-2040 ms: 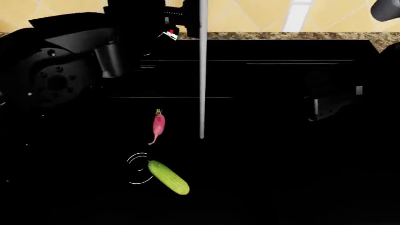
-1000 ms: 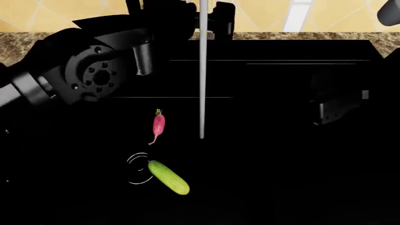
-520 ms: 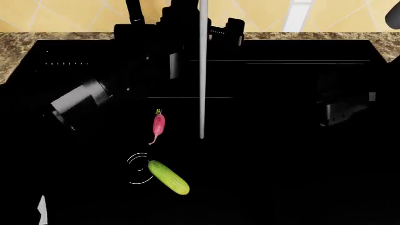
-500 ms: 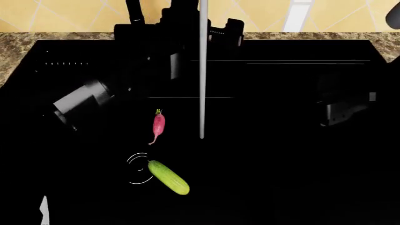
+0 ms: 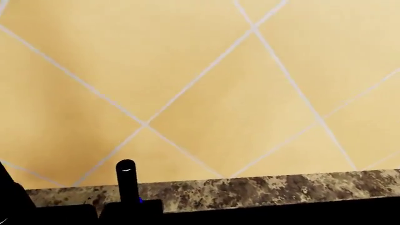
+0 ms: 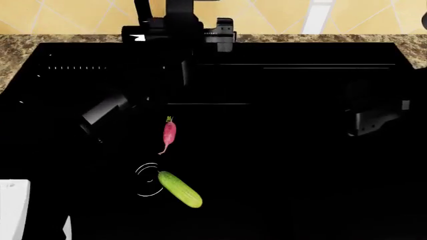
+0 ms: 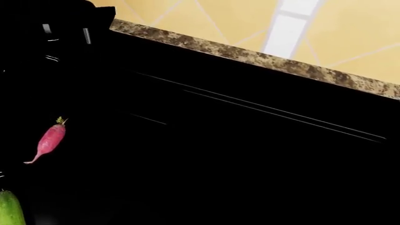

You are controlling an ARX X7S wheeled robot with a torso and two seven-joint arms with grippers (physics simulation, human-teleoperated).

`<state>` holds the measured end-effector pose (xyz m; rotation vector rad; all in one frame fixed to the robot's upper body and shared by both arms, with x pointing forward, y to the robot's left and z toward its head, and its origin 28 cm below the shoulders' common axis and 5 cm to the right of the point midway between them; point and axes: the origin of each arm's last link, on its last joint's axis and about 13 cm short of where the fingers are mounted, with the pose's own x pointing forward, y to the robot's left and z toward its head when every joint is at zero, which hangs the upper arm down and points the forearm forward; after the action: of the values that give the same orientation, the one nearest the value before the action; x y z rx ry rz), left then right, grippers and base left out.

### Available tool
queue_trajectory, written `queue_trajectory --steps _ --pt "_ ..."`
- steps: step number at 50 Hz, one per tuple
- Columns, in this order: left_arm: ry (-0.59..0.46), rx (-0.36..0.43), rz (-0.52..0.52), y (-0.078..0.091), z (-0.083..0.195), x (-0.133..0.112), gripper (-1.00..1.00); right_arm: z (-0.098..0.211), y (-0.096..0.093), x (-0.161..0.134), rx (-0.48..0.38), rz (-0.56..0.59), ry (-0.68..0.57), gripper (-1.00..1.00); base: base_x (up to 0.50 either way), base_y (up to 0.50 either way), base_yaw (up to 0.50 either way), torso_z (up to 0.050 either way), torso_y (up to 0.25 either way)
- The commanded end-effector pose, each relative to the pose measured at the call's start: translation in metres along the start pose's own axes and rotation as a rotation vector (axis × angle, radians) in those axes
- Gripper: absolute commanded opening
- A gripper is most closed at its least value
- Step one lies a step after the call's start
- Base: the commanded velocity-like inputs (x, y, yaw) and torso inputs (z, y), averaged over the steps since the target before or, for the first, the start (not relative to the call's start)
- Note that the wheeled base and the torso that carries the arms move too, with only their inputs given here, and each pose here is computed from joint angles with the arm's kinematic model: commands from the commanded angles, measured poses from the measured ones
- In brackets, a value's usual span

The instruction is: Pick up the fruits and vegetables and place them in the sink. Turn on the sink faucet to wash them. Then turn the sink off and put them in the tray.

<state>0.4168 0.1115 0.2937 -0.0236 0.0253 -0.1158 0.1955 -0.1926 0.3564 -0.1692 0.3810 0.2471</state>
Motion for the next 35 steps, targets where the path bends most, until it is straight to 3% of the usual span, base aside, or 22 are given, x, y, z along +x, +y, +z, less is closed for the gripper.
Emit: queue_trajectory --steps 1,12,18,28,35 --pt "-0.006 0.008 0.126 0.015 -0.004 0.005 1.0 -0.001 -0.001 -0.001 0.002 -0.004 0.002 1.0 0.0 0.0 0.0 0.0 0.0" --pt "-0.007 -0.015 0.219 0.026 0.001 0.008 1.0 -0.001 0.0 0.0 0.0 -0.001 0.005 1.0 0.0 0.0 0.0 0.0 0.0" --pt "0.017 -0.037 0.161 0.025 0.012 0.005 1.0 -0.002 0.0 0.001 0.004 -0.002 0.005 1.0 0.0 0.0 0.0 0.0 0.0" --pt "0.083 -0.011 -0.003 0.041 0.017 -0.063 1.0 0.001 0.007 0.008 -0.007 0.007 0.007 1.0 0.0 0.0 0.0 0.0 0.0" --pt "0.148 0.015 -0.025 0.05 0.011 -0.086 1.0 0.002 0.008 0.009 -0.014 0.008 0.007 1.0 0.0 0.0 0.0 0.0 0.0"
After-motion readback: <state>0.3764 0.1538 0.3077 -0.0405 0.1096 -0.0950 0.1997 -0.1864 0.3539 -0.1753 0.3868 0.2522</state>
